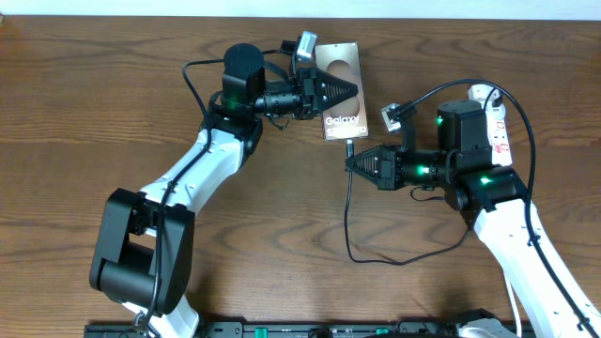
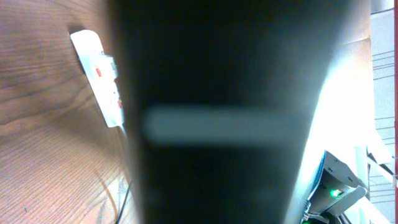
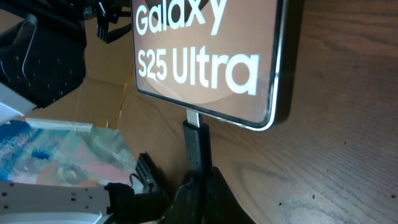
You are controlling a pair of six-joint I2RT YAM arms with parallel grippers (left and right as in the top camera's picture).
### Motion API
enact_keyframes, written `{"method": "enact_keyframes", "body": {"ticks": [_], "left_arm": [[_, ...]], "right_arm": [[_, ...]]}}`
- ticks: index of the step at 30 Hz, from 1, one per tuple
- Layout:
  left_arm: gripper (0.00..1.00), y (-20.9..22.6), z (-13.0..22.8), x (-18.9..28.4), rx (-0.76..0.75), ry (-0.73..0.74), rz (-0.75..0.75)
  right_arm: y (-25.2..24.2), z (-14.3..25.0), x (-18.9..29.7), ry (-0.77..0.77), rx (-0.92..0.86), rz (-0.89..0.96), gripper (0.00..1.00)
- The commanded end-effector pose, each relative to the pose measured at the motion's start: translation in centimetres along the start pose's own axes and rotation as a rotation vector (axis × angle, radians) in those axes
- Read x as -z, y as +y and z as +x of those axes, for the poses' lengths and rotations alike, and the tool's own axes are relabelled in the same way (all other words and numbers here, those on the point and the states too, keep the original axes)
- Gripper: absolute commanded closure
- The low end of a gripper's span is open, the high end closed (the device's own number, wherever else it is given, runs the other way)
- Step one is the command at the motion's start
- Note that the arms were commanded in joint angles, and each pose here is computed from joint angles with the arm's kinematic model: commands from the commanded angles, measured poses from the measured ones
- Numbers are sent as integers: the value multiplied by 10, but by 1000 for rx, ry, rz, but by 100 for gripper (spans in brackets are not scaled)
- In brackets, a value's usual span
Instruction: Plug charger to phone and switch on socket
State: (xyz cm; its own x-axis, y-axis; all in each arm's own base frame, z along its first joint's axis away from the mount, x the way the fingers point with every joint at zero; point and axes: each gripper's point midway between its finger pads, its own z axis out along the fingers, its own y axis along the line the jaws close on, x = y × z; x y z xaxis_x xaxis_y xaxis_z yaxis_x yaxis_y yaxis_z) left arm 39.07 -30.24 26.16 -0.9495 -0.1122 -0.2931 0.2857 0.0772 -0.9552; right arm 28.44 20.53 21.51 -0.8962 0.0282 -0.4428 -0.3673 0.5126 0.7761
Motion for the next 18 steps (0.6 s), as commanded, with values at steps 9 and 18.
{"method": "enact_keyframes", "body": {"ticks": [9, 18], "left_arm": [[93, -34, 7, -5, -71, 44, 55], [93, -35, 9, -8, -73, 53, 58]], "right_arm": [[-2, -1, 1, -6, -13, 2, 99], [-2, -1, 1, -6, -15, 2, 99]]}}
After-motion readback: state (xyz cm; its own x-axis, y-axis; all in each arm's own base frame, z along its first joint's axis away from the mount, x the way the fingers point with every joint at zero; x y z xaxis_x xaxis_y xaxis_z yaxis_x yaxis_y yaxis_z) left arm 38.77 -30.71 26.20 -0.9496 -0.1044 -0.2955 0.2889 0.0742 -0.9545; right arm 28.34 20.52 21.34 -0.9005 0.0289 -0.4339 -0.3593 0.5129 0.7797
